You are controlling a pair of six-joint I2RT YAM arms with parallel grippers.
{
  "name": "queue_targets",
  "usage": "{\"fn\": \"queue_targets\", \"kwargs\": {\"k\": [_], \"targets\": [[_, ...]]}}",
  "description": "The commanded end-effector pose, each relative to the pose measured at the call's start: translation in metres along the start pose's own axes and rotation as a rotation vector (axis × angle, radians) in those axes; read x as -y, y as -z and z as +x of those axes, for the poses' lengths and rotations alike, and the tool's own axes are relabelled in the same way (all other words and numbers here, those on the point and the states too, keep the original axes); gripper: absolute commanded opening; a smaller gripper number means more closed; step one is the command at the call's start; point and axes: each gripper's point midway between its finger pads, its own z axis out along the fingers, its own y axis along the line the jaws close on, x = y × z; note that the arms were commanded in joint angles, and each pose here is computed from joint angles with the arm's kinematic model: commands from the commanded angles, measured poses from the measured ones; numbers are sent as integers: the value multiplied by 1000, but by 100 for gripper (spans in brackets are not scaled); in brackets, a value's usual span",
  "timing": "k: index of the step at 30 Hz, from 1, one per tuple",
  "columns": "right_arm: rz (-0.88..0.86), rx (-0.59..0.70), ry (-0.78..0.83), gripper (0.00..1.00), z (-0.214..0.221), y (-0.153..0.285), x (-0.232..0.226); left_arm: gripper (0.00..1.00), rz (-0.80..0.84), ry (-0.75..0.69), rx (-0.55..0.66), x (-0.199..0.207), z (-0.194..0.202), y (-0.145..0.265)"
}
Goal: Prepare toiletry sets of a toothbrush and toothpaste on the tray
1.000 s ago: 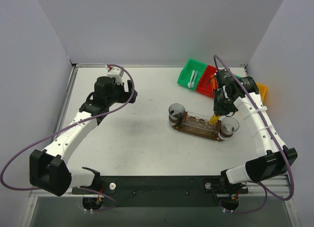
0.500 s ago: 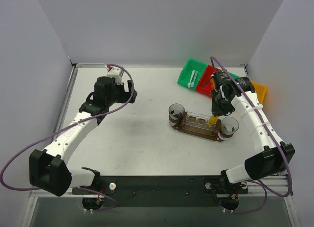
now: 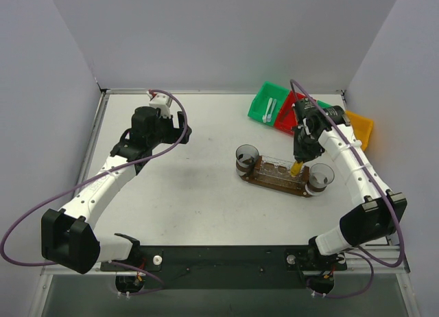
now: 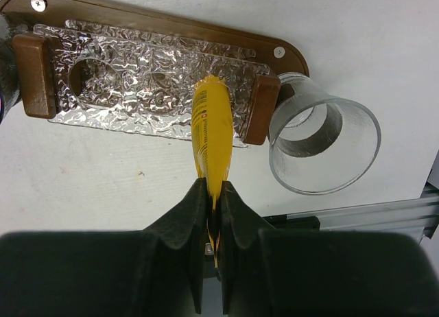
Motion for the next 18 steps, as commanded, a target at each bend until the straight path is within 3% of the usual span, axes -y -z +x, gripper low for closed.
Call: {"fn": "queue_targets", "kwargs": {"k": [1, 18], "targets": [[23, -31, 22, 0, 5, -5, 2, 95, 11, 9, 51, 3, -19, 2], [35, -82, 50, 0, 7, -19, -2, 95, 6, 10, 51, 0, -18, 1]]}}
